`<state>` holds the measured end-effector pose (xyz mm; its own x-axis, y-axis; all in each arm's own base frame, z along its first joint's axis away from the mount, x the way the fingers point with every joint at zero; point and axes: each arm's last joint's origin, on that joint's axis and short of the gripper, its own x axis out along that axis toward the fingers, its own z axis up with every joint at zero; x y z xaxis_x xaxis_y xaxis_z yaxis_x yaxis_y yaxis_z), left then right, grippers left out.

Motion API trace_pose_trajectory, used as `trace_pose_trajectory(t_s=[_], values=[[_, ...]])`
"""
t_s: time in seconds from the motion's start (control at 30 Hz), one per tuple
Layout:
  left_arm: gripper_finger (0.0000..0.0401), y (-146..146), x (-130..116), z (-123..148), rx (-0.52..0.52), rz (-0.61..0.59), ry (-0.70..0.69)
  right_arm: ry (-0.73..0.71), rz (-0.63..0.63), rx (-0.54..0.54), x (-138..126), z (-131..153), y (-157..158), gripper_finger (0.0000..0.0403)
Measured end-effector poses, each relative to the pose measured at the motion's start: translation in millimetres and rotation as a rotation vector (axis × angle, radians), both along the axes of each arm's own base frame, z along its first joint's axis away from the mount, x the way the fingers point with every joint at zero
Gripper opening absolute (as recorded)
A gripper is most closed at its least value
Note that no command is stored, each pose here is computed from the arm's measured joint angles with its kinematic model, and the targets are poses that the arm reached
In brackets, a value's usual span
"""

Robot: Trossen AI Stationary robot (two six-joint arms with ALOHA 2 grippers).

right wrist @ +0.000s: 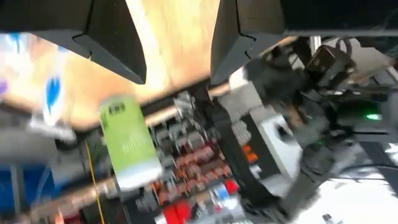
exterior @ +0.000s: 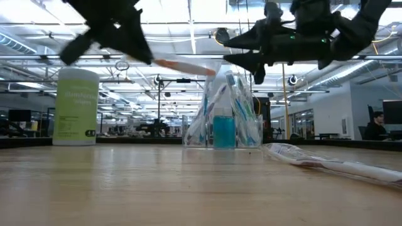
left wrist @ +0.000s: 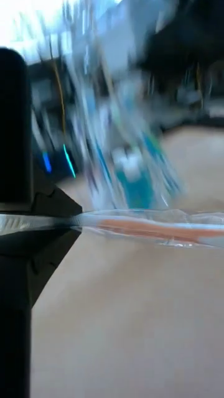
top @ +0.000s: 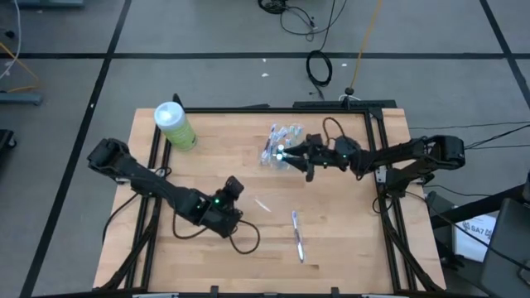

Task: Pick & Place toothbrushing station
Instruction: Put the orange toothbrush into the transparent organizer

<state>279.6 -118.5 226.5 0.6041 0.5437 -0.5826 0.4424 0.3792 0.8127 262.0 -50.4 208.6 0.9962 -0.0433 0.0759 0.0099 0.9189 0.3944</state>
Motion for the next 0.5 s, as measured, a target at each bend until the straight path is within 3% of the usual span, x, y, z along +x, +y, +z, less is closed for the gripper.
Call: trace_pose_trajectory(t_s=[0.1,0.27,0.37,0.5], values=[[0.0024,5.9,3.8,4.0,0.198,-0.018,0.023,0.091,0.039,0.062,9.2,1.5,2.0,0.0171],[0.0006,17.1,12.0,9.7,0.357,0.018,0.024,0.196,0.090,0.100,19.2,4.7,9.9,0.0171],[0.0011,24.7,19.3,13.2,0.386,0.019,0.026,0.189,0.113,0.068,23.0,10.0,15.9,0.0171],[0.0024,35.5,31.0,16.4,0.344,-0.047,0.030,0.178,0.141,0.025,25.6,13.8,23.3,0.0171]])
